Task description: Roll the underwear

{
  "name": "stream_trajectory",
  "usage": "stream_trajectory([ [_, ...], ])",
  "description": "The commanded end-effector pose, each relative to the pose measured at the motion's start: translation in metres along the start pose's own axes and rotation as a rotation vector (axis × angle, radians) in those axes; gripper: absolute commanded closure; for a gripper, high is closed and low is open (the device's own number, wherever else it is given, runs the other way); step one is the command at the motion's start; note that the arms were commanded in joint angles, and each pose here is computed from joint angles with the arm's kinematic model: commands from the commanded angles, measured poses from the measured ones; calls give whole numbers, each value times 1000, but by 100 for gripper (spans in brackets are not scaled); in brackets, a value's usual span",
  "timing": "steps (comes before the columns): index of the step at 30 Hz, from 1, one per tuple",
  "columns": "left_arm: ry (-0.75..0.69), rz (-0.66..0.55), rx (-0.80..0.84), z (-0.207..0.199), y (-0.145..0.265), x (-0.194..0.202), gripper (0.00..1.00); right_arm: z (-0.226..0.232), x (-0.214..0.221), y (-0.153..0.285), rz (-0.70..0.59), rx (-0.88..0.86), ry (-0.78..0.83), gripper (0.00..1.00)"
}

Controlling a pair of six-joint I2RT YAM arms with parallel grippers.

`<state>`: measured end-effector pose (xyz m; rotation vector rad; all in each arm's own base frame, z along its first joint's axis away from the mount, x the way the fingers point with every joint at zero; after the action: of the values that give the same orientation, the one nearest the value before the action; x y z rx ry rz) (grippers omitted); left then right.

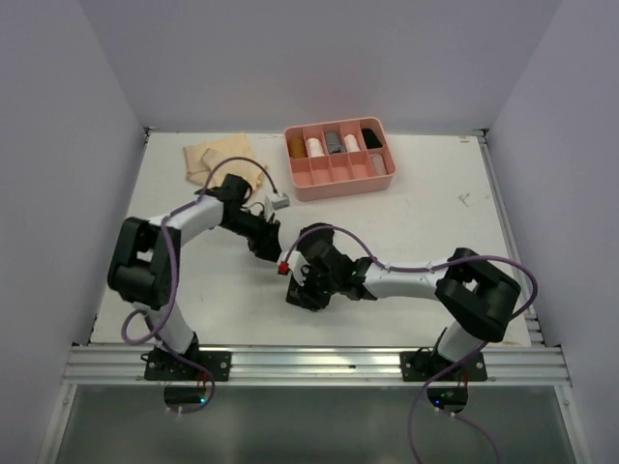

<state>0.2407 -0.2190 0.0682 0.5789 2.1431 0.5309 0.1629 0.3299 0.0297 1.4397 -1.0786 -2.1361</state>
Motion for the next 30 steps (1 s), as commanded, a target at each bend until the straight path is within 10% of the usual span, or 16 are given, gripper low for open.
stream_trajectory([
  [1, -169, -258, -261, 25, 68, -58, 48, 13, 7, -7, 18, -129, -121, 100],
  [11, -688, -173, -520, -16, 132, -16, 52, 1, -3, -26, 45, -317, -444, 100],
  [22, -1241, -16, -454, -66, 45, 39, 51, -19, -2, -45, 87, -446, -675, 98],
  [30, -1292, 41, -422, -58, -1, 35, 48, -19, 4, -50, 123, -474, -705, 95],
])
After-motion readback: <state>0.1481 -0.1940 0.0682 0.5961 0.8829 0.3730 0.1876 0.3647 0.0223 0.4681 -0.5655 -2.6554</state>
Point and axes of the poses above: each gripper's point midway between its finger pads, its own y axis back along the fingers, its own z axis along the line the jaws close on, x = y × z, the point moved 1 cm from there along y, back along the fingers, and after that the axes turned 9 degrees about -y, right-handed, at the moved point
